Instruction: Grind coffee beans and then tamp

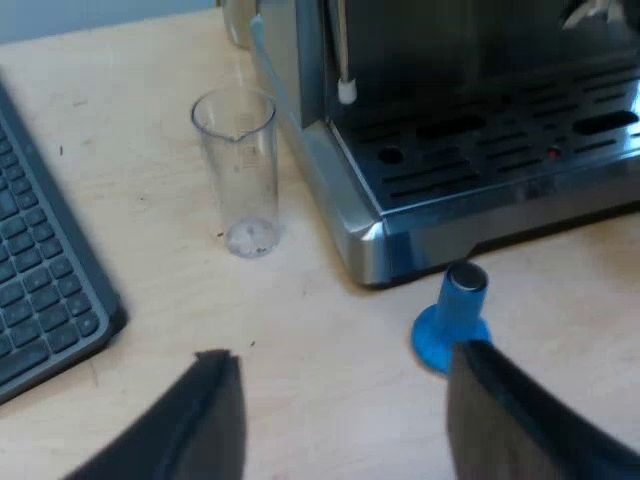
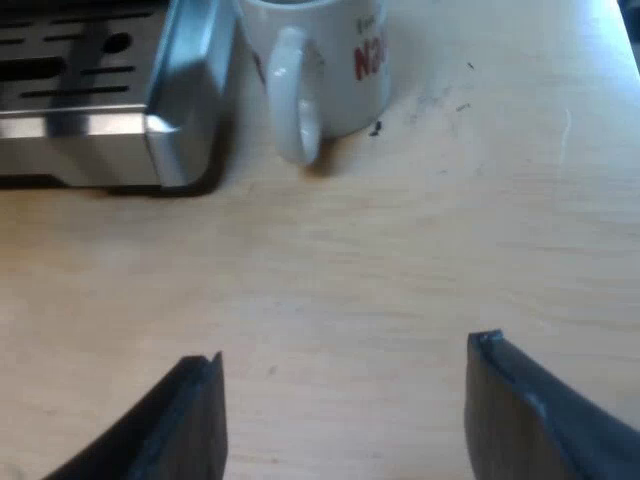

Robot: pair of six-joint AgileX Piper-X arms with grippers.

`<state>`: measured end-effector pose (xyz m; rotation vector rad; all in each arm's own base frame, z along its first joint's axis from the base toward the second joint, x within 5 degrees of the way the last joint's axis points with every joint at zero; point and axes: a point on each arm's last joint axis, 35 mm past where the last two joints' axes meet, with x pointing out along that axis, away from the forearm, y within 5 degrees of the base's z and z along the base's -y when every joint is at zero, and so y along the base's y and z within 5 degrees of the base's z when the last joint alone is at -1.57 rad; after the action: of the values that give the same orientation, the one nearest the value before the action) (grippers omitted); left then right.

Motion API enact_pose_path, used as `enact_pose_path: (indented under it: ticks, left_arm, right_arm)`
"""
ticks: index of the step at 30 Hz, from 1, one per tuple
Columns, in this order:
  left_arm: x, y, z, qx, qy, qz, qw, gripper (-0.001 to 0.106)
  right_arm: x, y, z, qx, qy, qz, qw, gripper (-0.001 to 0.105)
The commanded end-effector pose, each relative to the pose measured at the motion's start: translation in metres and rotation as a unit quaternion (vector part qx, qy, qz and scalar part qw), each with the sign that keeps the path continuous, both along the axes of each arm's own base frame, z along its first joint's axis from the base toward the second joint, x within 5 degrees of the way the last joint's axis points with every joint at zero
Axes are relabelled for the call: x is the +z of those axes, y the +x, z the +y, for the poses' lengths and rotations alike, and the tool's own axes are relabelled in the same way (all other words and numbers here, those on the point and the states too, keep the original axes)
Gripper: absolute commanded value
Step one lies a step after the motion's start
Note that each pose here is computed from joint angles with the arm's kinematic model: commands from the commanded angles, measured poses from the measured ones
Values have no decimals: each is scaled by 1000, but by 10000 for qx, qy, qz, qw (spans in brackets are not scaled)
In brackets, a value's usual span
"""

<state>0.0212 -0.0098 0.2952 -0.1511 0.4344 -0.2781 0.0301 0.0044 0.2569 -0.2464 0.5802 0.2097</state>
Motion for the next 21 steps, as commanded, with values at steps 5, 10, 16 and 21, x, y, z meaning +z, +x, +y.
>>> enact_pose_path:
  ticks: [5, 10, 16, 21]
  left_arm:
    - [14, 4, -2, -358, -83, 5, 9993, 62]
    - [26, 15, -7, -745, -60, 85, 9972, 62]
    - [39, 33, -17, -1291, -117, 62, 9915, 62]
    - [41, 51, -31, -1893, -189, 130, 9817, 62]
  right_arm:
    - [27, 0, 3, 439, 151, -4, 9989, 55]
    - [41, 10, 5, 655, 181, 115, 9976, 55]
    - [62, 23, 11, 1363, -126, 166, 9904, 55]
    - [70, 35, 20, 2021, -77, 290, 9789, 55]
